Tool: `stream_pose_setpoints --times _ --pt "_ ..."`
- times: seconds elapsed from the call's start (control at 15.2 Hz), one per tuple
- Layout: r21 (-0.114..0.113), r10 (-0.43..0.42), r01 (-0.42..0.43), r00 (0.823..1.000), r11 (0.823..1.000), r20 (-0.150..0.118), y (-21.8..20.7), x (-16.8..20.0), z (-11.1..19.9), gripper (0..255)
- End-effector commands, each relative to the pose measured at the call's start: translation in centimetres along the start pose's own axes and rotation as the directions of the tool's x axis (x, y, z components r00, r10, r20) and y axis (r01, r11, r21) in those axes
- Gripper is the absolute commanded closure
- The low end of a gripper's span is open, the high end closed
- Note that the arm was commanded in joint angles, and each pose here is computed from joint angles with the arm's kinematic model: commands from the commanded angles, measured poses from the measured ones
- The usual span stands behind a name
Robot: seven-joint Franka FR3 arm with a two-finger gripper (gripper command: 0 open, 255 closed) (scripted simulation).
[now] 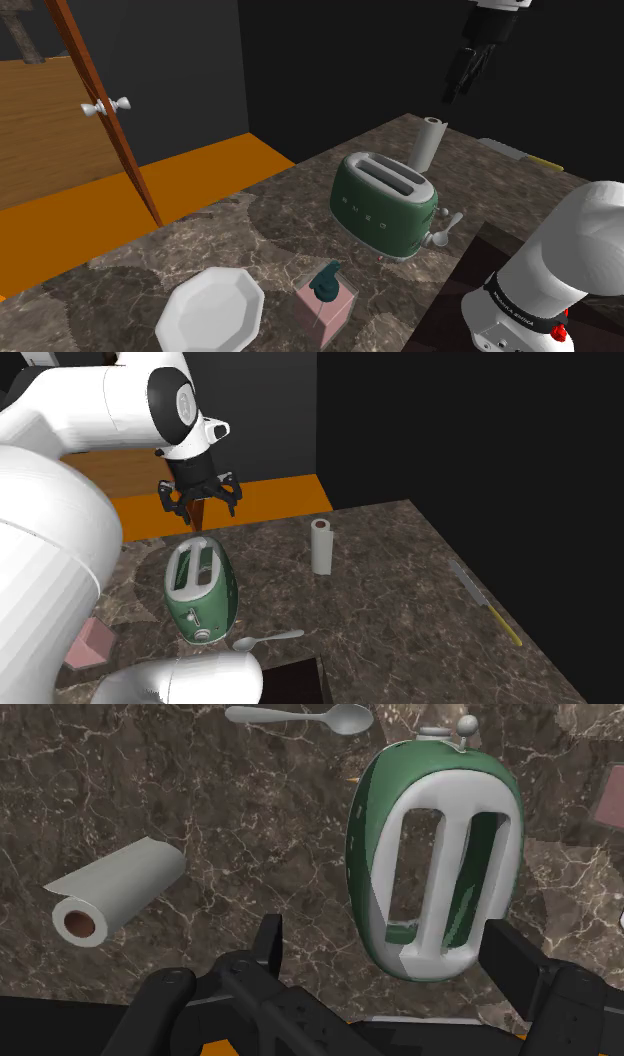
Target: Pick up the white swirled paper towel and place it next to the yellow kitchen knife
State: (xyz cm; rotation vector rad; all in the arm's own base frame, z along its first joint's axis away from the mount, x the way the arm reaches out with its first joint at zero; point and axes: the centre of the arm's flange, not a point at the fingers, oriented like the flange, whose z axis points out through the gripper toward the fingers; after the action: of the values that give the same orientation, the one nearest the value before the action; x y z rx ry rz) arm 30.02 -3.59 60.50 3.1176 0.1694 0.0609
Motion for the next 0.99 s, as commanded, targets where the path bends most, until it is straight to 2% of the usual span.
stream_pose_setpoints --times 0.0,0.92 --pt "0.0 0.0 0.0 1.0 1.0 0.0 0.0 0.0 0.0 0" --pt "0.02 -0.006 0.006 1.0 1.0 0.016 15.4 6.4 8.8 0"
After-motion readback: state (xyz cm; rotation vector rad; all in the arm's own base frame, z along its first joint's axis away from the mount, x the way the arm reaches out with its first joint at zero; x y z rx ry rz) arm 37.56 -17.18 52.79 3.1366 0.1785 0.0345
